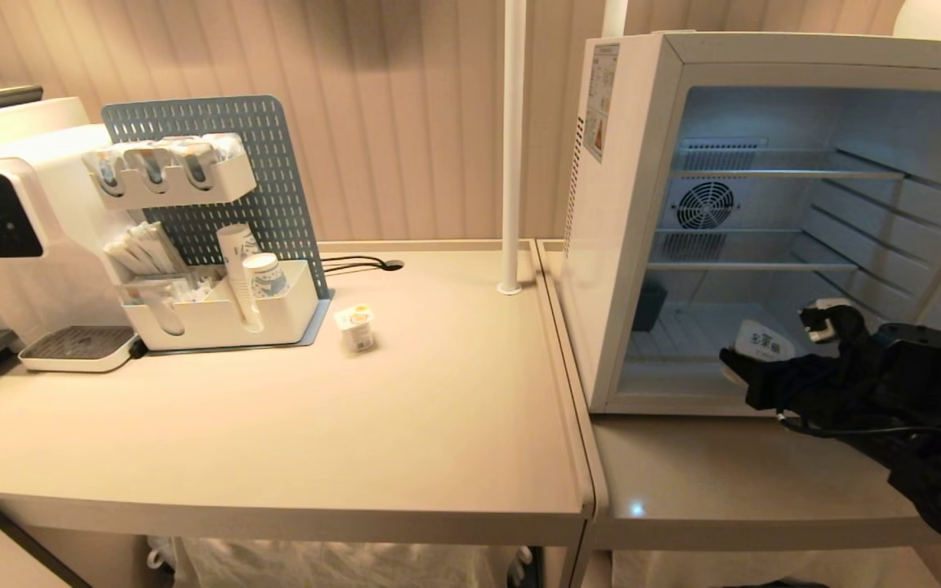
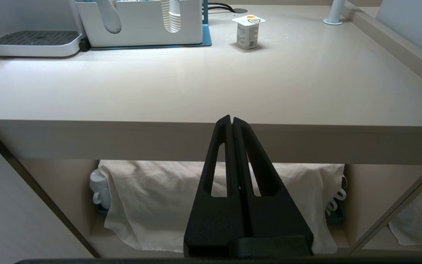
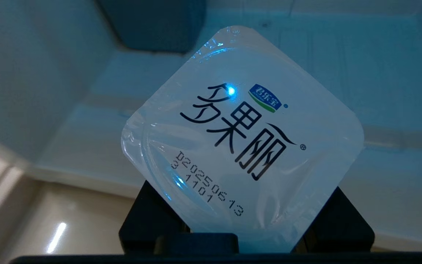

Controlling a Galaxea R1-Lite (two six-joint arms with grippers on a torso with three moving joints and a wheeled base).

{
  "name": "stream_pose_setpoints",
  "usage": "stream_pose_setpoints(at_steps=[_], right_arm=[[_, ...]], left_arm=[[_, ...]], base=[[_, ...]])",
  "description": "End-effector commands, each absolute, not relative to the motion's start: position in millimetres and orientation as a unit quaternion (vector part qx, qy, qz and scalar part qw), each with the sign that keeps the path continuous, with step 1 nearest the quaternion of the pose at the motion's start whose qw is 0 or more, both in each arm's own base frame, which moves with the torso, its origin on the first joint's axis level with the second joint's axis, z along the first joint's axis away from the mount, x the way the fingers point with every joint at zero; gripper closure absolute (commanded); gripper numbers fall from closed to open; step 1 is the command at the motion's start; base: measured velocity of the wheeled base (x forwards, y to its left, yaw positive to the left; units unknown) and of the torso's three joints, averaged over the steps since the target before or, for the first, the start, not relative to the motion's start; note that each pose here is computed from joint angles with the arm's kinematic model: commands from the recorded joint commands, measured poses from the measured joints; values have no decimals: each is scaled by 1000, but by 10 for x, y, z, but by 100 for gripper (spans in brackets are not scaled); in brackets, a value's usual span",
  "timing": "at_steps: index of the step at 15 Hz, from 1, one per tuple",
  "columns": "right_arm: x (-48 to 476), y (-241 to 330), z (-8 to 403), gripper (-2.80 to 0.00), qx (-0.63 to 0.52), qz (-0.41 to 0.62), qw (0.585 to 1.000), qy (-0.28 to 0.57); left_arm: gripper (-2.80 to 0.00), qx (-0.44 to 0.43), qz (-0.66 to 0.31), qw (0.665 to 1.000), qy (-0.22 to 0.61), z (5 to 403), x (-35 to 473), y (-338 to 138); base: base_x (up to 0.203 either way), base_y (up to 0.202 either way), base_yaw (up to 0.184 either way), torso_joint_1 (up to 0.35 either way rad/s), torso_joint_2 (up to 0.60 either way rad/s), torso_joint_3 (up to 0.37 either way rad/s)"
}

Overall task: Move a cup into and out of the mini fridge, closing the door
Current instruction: Put the yoghurt in the freezer

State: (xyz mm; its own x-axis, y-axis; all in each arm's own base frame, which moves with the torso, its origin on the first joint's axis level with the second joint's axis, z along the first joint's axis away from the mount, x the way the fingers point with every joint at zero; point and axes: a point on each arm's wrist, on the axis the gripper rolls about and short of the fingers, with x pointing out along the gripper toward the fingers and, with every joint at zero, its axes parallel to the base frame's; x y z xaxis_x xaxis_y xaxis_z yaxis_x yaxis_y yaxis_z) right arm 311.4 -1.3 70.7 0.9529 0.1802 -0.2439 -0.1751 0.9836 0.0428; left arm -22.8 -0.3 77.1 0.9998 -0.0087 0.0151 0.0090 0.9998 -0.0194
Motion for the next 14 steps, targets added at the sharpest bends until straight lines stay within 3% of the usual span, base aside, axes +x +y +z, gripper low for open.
stream_pose_setpoints(at_steps=[1, 14], right_arm=[[3283, -18, 479, 0, 12, 85, 986, 145], [4122, -108, 76, 0, 5, 26, 980, 197]], left_arm=[[0, -10, -5, 1000, -7, 771, -227, -3], [0, -10, -5, 1000, -6, 770, -227, -3]], base=[[0, 0, 0, 0, 0, 0], [0, 0, 0, 0, 0, 0]])
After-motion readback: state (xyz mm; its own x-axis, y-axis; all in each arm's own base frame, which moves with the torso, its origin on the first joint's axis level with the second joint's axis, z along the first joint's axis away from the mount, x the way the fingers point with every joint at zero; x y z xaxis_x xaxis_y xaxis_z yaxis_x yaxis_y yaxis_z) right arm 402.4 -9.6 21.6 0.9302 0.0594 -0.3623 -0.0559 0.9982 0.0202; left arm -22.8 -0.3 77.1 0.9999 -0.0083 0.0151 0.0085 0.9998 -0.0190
